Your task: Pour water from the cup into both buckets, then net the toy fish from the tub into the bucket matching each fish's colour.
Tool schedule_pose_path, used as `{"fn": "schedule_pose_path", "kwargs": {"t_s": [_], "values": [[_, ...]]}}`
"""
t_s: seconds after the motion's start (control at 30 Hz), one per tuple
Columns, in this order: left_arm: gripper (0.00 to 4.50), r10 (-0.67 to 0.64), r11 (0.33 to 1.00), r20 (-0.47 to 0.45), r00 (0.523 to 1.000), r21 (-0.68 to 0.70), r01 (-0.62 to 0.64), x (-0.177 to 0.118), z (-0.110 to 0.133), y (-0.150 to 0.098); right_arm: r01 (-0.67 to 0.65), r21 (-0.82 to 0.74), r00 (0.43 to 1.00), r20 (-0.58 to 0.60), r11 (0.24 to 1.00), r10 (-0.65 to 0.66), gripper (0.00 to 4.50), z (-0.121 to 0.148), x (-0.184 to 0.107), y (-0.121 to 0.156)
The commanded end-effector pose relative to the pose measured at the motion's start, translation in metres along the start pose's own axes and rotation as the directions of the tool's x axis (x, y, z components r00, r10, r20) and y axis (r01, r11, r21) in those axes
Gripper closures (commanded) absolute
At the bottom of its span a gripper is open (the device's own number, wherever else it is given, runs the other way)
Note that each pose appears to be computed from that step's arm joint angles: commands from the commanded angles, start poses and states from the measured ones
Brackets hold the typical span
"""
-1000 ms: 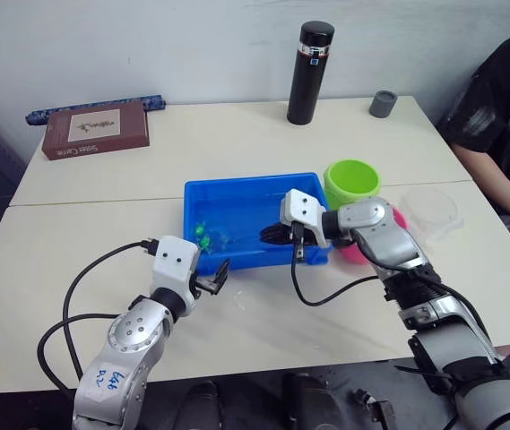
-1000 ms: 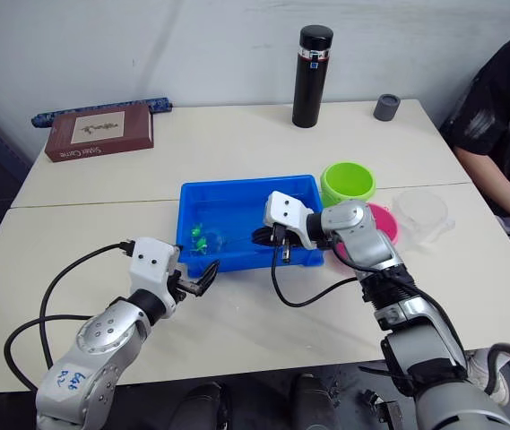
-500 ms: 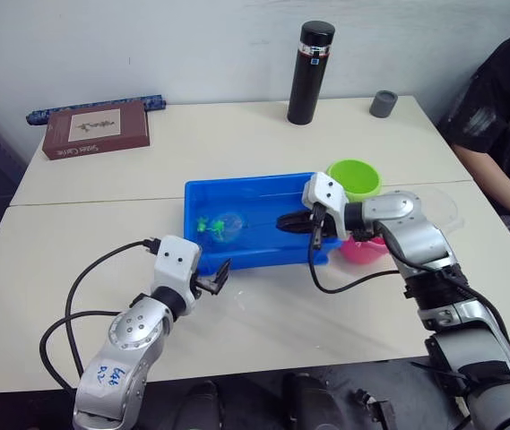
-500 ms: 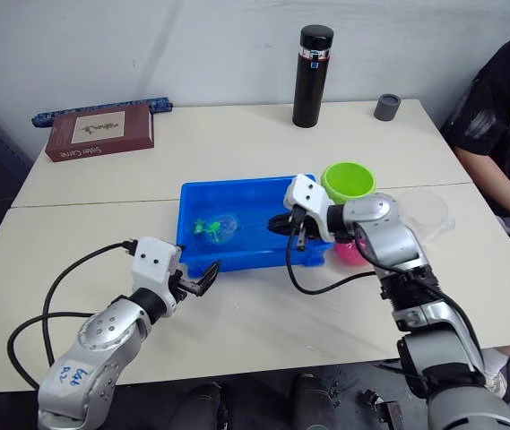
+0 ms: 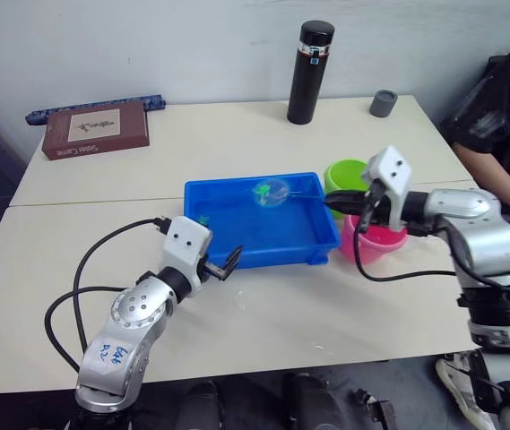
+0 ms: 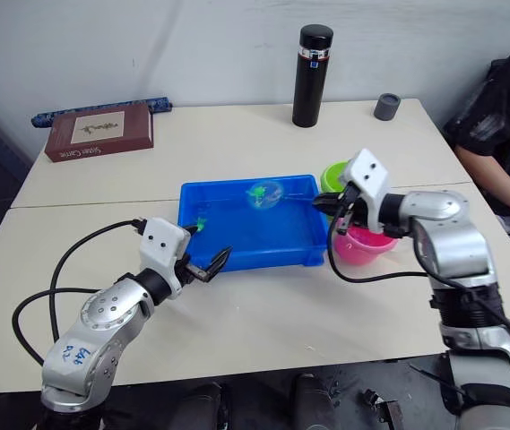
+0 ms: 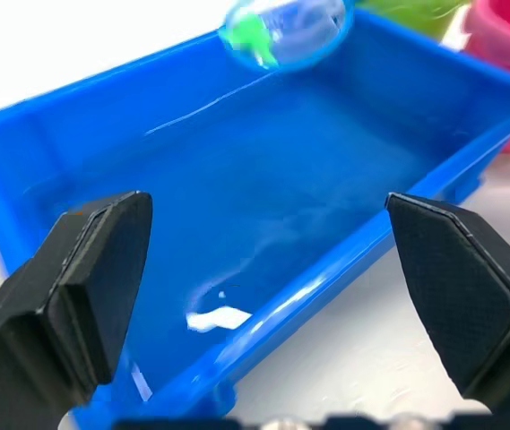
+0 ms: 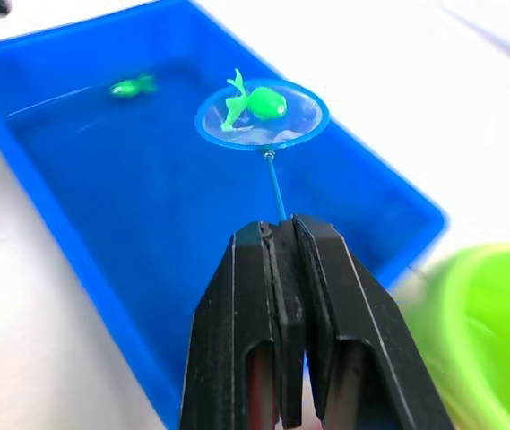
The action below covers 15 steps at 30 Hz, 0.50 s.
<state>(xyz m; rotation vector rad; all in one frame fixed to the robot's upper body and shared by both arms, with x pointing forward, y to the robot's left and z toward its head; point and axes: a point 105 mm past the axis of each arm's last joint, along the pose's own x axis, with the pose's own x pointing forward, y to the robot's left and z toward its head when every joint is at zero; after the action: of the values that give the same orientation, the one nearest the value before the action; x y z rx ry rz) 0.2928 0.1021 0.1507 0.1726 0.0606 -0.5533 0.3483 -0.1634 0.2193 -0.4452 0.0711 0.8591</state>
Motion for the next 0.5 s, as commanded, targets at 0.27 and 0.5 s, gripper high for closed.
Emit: {"fn": "schedule_pose_path", "kwargs": {"t_s": [0.27, 0.5], "values": [[0.02, -0.179, 0.983, 0.112, 0.977, 0.060, 0.173, 0.014, 0.027, -0.013, 0.232, -0.015, 0.972, 0.024, 0.973, -0.232, 4.50, 0.018, -0.045, -0.029], [0.02, -0.193, 0.980, 0.116, 0.974, 0.066, 0.186, 0.018, 0.028, -0.013, 0.360, -0.060, 0.931, -0.036, 0.931, -0.363, 4.50, -0.002, -0.071, -0.048]]}}
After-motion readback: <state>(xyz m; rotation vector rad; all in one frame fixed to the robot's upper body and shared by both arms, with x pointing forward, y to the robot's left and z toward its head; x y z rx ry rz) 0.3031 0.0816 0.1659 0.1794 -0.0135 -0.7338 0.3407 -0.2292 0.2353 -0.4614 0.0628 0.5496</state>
